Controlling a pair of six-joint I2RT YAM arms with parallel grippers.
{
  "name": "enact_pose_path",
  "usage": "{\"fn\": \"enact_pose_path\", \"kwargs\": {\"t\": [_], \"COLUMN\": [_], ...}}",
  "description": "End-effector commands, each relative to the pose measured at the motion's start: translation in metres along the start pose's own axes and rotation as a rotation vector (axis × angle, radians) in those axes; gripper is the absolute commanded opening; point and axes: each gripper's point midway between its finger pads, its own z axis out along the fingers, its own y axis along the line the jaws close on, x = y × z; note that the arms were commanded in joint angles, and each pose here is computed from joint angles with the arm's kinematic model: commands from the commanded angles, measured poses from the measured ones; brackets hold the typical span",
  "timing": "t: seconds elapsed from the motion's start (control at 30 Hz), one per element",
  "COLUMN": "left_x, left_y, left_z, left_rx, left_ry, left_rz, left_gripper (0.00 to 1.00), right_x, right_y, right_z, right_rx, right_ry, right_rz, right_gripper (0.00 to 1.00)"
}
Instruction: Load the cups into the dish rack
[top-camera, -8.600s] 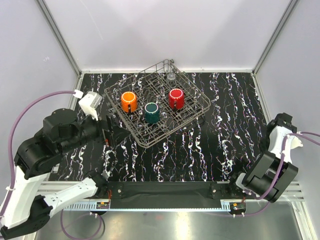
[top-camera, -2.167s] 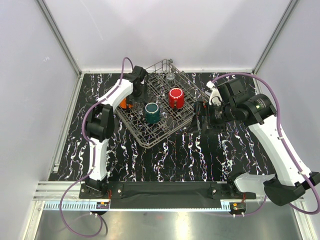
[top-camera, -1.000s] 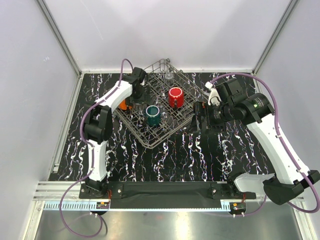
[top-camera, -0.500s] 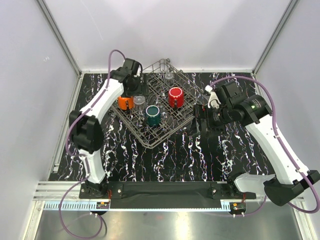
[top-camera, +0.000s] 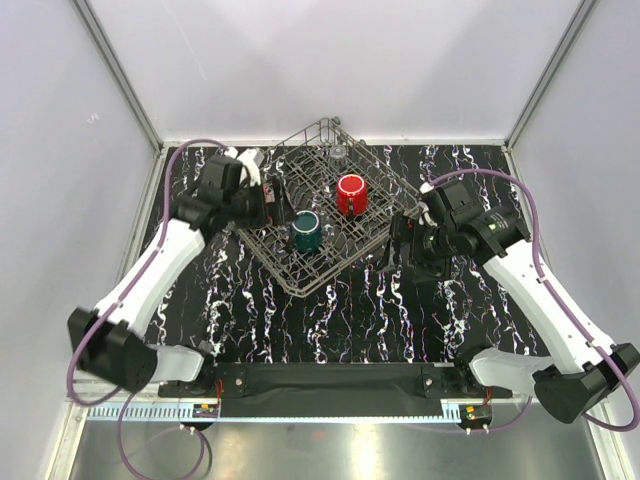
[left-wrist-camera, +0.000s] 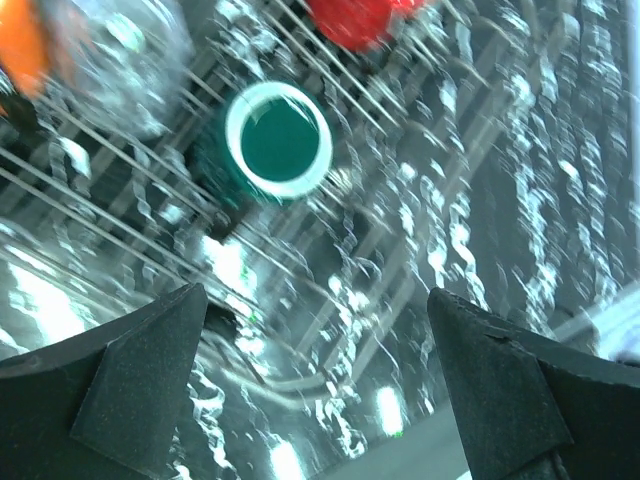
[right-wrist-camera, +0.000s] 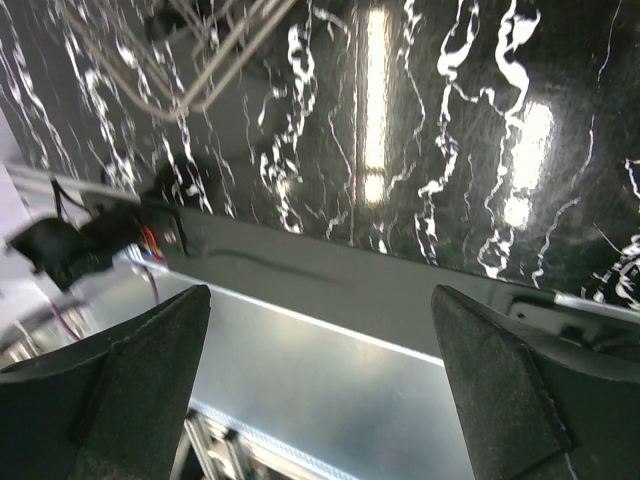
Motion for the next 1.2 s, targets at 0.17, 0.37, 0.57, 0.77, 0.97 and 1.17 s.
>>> {"fn": "enact_pose_path", "kwargs": {"t": [0.17, 0.37, 0.57, 0.77, 0.97, 1.17], "left_x": [0.042, 0.085, 0.124, 0.142, 0.154, 0.163], "left_y": [-0.055, -0.058, -0.064, -0.068, -0.064, -0.050], "left_z": [-0.066, -0.083, -0.086, -0.083, -0.086, -0.087], "left_rx": [0.369, 0.468, 0.572, 0.636, 0.650, 0.591], "left_ry": [-0.068, -0.035, 0.012, 0.045, 0.036, -0.007], "left_rz": [0.029, 0.013, -0.013, -0.062, -0.098, -0.149], "left_gripper": [0.99, 0.99, 0.99, 0.99, 0.99, 0.99], "right_x": [-0.044, -0.043, -0.016, 0.007, 0.042, 0.056], "right_y": [0.004, -0.026, -0.046, -0.066, -0.083, -0.083], "right_z": [0.023, 0.045, 0.058, 0.041, 0.057, 0.058], "right_rx": [-0.008, -0.026, -0.181, -0.280, -0.295, -0.355], "right_ry": [-0.217, -0.325, -0.404, -0.520, -0.445, -0.415], "right_rz": [0.178, 0.413, 0.542, 0.591, 0.650, 0.705], "right_gripper": [1.00, 1.00, 1.00, 1.00, 1.00, 1.00]}}
